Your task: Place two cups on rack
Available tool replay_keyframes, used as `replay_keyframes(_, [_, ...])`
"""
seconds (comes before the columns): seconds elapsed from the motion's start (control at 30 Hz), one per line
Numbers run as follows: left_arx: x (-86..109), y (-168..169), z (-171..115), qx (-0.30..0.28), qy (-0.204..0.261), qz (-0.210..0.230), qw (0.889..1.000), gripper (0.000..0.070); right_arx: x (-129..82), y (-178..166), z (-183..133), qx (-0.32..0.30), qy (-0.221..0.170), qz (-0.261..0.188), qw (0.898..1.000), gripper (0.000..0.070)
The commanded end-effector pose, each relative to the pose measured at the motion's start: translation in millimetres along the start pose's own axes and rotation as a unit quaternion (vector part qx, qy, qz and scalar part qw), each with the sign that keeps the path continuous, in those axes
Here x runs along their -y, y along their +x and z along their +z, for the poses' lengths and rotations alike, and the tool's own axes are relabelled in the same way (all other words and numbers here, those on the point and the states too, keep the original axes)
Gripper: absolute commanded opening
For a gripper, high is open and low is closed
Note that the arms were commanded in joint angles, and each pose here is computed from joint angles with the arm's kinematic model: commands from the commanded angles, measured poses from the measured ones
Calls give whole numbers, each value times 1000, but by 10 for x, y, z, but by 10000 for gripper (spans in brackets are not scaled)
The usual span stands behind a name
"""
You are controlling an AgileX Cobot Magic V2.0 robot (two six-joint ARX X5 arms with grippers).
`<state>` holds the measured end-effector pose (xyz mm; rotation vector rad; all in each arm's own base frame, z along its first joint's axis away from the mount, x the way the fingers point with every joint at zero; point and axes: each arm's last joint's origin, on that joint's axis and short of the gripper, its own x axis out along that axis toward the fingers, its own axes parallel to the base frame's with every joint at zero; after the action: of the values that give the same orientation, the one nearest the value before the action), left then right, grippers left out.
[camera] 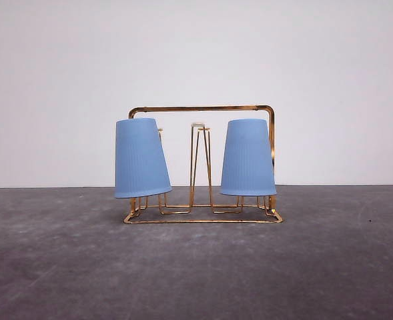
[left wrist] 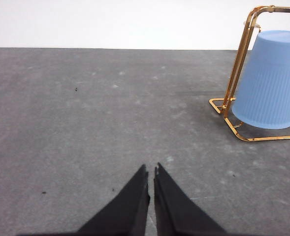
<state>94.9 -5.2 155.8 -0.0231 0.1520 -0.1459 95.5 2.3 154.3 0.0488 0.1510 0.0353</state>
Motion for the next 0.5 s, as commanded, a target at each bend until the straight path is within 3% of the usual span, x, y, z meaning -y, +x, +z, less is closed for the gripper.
replay_keyframes(0.0, [-3,13,-50,-8,4,0,1000,0,1,4,-3,3,-2,-1,1000,32])
replay_keyframes(0.47, [-3,13,-50,-8,4,0,1000,0,1,4,-3,3,-2,-1,1000,32])
